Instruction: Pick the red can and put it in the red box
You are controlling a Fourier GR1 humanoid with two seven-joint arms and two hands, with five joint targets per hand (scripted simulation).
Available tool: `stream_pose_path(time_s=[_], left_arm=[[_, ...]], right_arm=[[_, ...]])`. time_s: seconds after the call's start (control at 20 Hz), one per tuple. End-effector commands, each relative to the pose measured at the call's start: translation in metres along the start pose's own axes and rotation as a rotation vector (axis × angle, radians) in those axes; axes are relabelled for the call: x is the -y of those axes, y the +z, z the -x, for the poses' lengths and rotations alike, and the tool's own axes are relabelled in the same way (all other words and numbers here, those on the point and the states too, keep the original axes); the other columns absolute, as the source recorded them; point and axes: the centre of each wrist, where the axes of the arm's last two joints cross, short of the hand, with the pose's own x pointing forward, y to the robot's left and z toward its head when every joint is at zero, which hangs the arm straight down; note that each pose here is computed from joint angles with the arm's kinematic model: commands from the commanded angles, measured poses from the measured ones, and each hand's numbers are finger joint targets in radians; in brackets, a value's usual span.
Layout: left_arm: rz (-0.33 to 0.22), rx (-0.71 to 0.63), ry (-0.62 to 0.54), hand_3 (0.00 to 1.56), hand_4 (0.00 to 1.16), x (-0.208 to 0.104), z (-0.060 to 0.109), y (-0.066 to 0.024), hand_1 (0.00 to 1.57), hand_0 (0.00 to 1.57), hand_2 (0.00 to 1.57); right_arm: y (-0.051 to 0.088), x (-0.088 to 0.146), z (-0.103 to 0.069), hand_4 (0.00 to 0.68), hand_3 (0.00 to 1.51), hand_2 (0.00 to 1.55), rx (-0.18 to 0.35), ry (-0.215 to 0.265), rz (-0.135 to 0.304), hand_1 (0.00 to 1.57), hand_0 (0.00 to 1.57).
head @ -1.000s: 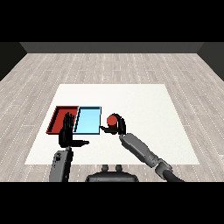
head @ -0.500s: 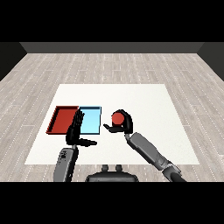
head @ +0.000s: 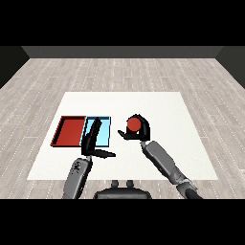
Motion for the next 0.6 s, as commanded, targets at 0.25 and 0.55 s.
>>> stream_pose_path(time_s=[0.25,0.55], left_arm=[[0.033,-0.079,-0.006,0.0,0.0,0.048,0.015,-0.0079,0.0,0.0,0.0],[0.047,-0.144,0.012,0.0,0.0,0.048,0.049,-0.013,0.0,0.0,0.0]], right_arm=[[0.008,0.009,-0.012,0.611,1.4,1.43,0.073,-0.042,-0.039,1.45,1.45],[0.016,-0.023,-0.002,0.634,1.4,1.44,0.092,-0.035,-0.049,1.44,1.44]])
